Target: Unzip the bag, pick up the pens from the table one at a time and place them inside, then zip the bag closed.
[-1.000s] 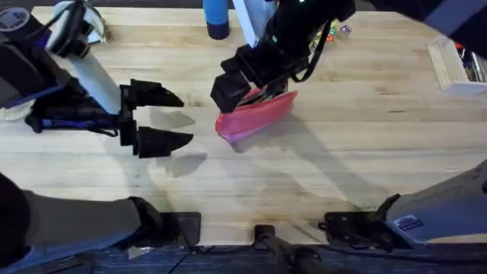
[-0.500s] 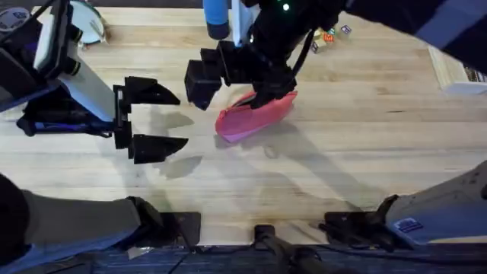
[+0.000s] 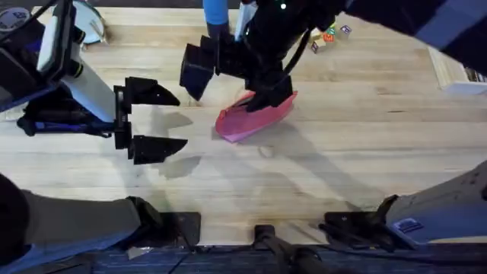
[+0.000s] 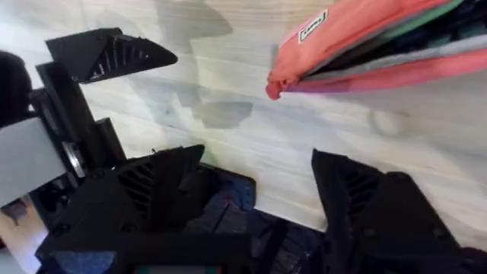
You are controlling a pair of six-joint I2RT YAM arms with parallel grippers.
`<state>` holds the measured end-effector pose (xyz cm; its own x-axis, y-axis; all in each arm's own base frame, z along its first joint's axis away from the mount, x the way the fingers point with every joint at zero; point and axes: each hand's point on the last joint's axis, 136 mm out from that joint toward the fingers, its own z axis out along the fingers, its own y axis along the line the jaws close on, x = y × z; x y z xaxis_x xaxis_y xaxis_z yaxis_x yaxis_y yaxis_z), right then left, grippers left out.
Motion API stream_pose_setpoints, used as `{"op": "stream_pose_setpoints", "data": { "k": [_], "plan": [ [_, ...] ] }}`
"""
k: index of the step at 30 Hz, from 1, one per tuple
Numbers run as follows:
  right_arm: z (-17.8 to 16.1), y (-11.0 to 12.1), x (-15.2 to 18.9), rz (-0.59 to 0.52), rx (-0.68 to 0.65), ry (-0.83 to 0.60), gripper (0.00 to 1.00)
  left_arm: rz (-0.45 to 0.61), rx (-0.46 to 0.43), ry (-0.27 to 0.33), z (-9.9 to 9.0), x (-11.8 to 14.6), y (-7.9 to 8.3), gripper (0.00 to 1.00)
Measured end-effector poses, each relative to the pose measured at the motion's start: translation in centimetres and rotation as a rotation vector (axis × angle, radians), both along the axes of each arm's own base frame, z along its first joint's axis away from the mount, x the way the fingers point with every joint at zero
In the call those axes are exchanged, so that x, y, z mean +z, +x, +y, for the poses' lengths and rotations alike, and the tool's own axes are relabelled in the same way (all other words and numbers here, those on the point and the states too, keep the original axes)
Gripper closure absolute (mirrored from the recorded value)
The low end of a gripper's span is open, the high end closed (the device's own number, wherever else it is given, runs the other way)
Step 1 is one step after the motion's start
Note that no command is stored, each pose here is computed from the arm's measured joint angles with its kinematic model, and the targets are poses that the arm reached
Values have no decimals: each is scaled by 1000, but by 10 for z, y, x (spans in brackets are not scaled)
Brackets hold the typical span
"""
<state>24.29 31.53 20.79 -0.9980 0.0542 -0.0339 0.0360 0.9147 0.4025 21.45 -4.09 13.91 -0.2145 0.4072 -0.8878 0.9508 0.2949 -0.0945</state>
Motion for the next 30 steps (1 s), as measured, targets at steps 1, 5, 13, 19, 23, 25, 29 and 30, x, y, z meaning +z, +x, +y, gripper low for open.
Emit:
{"op": "stream_pose_setpoints", "data": {
  "k": [1,5,13,19,23,25,29,30],
  "plan": [
    [1,-2,0,5,-9,1,3,0,0,0,0,0,0,7],
    [6,-8,-1,10,-28,-7,3,0,0,0,0,0,0,7],
    [13,-4,-13,-10,-59,-51,4,-1,0,1,0,0,0,6],
    [8,7,-16,-51,-124,-83,4,-6,0,4,1,-1,1,7],
    [2,7,-18,-100,-181,-147,6,-6,0,4,1,-1,1,7],
    [5,4,-17,-131,-190,-166,5,-6,0,4,1,-1,1,7],
    [10,-2,-16,-189,-219,-193,5,-8,0,5,1,-1,1,7],
    [10,-3,-15,-200,-229,-198,5,-10,0,6,1,-1,1,8]
  ]
}}
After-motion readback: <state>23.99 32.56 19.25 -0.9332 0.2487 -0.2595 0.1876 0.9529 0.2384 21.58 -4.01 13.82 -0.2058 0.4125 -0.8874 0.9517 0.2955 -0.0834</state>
